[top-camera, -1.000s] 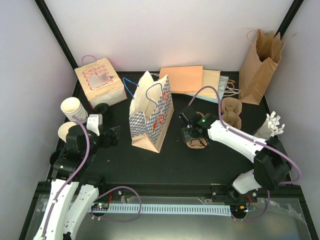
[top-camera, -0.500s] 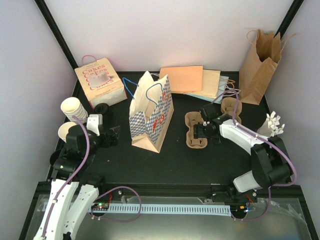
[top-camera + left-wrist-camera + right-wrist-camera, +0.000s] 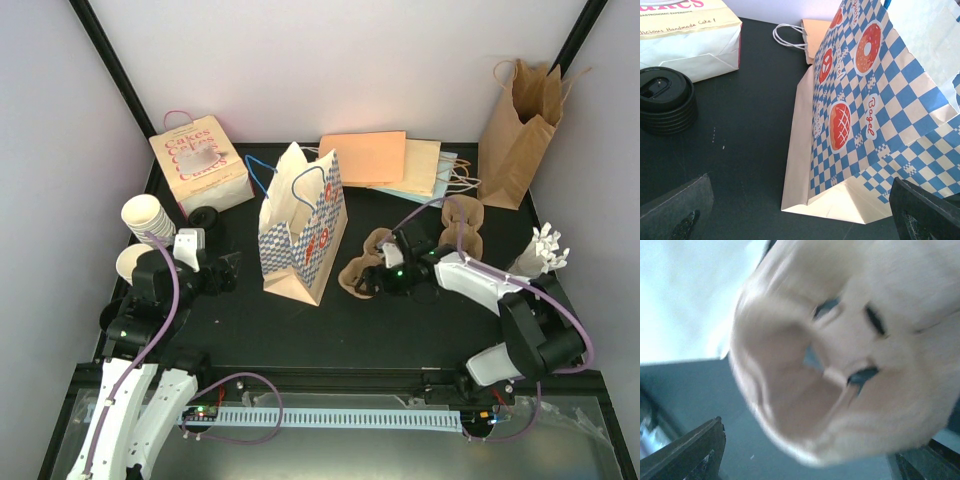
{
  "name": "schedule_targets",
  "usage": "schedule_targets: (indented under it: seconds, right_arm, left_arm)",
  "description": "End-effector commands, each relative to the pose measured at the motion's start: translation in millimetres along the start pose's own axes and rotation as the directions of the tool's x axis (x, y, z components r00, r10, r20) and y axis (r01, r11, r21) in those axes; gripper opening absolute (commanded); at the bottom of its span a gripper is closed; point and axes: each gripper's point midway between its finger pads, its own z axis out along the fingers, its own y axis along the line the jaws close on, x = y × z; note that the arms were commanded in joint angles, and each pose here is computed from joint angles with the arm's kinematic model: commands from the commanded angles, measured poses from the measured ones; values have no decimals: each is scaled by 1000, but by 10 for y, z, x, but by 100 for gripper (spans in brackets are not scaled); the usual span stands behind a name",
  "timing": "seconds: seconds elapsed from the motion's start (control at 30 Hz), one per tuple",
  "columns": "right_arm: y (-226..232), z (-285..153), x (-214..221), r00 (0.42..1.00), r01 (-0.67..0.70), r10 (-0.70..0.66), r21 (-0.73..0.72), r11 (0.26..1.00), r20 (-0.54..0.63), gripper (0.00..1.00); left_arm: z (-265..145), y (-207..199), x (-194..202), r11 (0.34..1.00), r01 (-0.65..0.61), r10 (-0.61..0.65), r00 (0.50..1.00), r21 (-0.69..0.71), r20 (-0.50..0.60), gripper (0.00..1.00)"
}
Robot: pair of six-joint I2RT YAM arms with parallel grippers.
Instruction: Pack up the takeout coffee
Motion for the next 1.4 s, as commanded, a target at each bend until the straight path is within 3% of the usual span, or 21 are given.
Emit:
schedule_targets:
  seconds: [0.0,0.17,0.4,0.7,1.17,1.37]
  right_arm:
    - [464,-14,209,979,164,-180,-150,975,-95,88]
    - [197,-236,-1,977,211,-207,107,972,-46,88]
    - [-118,-464,-536,960,240,-277,422,874,28,88]
    - [-272,-97,-892,944,316,-320,486,815,-76,81]
    - [-152,101,-828,918,392,-382,410,824,-109,78]
    - [-118,144,-795,891,447,-433,422,789,-134,78]
  left_arm:
    - [15,-35,-28,1000,-15,15,1000,18,6,99]
    - [10,-37,-29,1000,-14,14,1000,18,8,99]
    - [19,-30,-25,1000,-14,14,1000,15,5,99]
    - [19,-17,-23,1000,-11,11,1000,8,4,99]
    - [31,-14,-19,1000,-10,10,1000,7,-1,99]
    - [34,-15,-13,1000,-10,10,1000,8,-2,99]
